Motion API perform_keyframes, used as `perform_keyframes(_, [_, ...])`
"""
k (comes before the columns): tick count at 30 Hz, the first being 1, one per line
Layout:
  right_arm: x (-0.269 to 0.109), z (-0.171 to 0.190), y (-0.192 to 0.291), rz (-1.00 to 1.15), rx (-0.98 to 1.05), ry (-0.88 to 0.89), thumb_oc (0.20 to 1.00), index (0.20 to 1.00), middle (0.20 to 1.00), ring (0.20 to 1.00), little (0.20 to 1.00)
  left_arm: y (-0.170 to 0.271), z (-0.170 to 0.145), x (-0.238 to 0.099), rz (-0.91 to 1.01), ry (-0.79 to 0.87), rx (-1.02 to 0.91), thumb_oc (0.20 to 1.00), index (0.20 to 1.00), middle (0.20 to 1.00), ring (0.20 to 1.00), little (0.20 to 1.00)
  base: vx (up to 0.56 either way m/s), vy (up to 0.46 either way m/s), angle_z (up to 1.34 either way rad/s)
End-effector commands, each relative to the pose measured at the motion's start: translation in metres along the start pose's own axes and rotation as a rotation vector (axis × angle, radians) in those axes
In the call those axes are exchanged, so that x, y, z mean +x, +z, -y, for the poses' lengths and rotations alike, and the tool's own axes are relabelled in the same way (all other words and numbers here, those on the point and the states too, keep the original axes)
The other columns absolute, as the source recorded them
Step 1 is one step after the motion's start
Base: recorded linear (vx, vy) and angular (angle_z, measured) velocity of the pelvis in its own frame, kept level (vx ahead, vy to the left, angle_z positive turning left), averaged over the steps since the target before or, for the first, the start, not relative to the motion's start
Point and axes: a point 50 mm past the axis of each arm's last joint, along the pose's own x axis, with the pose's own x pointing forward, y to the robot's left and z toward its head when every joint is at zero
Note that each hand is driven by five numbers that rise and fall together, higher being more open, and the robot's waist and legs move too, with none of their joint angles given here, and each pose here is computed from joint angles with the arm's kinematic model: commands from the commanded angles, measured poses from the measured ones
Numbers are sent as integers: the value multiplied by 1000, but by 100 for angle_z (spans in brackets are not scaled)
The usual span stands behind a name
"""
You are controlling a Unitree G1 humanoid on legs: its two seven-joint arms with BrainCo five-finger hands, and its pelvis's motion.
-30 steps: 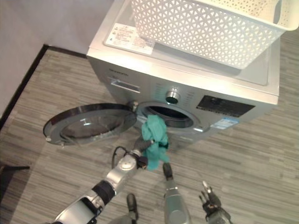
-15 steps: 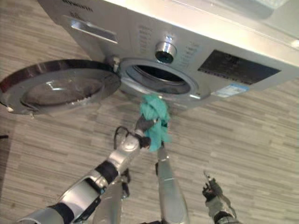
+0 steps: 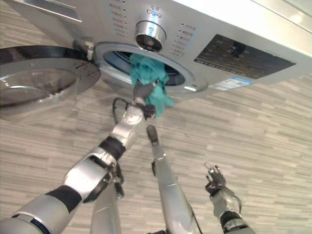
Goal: Grab the laundry basket,head to the washer,open it,put in the laundry and shut it.
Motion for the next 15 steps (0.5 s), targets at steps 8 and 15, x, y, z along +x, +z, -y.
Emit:
perform_keyframes(8, [-9, 13, -3, 29, -82, 20, 1000, 1000, 1000, 1000, 1000, 150, -64, 43, 348, 227, -221, 200, 200, 200, 200, 200, 49, -36, -20])
perform_keyframes(15, [1, -3, 34, 145, 36, 52, 1000, 1000, 1000, 1000, 1000, 301, -65, 17, 721, -35, -1029, 200, 200, 200, 200, 200, 90, 26, -19])
